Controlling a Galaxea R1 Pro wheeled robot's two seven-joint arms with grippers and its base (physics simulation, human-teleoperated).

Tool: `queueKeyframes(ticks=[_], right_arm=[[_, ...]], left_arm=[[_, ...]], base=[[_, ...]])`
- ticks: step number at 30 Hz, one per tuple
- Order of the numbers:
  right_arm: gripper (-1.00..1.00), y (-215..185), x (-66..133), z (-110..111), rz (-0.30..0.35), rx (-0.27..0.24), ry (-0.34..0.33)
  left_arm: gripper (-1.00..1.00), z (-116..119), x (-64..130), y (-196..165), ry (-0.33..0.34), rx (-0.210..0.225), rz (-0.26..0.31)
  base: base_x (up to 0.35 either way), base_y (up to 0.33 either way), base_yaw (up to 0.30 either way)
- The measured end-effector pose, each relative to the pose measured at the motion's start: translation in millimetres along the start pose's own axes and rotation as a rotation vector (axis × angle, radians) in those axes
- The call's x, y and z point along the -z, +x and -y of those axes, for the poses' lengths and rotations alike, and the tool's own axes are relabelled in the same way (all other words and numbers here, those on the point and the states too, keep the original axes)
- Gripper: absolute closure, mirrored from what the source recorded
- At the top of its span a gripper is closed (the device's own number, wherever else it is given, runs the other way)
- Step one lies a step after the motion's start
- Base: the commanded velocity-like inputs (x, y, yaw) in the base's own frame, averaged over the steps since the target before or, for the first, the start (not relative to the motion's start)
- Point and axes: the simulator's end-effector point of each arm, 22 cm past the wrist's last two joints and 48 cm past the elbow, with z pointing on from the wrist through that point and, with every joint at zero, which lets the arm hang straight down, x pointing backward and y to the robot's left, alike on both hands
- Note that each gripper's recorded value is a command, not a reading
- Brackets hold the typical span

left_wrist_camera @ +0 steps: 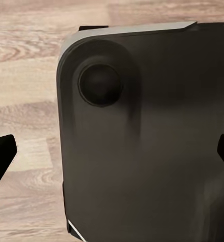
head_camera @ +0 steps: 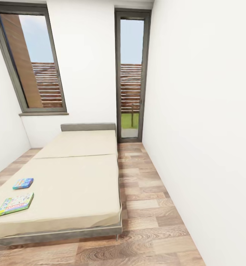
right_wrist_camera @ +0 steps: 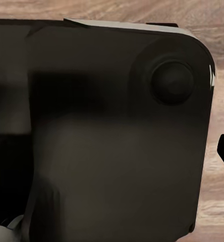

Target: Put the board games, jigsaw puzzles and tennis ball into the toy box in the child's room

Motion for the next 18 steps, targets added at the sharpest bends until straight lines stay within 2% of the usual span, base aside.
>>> queueKeyframes(ticks=[7,13,18], right_arm=[[-1.0,-0.6,0.0,0.0,0.002,-0.002,0.0],[-1.0,-0.8,-0.1,0.1,0.003,-0.008,0.0],[-1.0,-0.8,-0.1,0.3,0.003,-0.013,0.001]], left_arm=[[-1.0,0.0,0.0,-0.8,0.0,-0.001,0.003],[-1.0,0.0,-0.1,-1.0,0.0,-0.001,0.004],[-1.0,0.0,-0.1,-1.0,0.0,0.0,0.004]], base=[[0.163,0.133,0.0],[0.046,0.054,0.0],[0.013,0.162,0.0]])
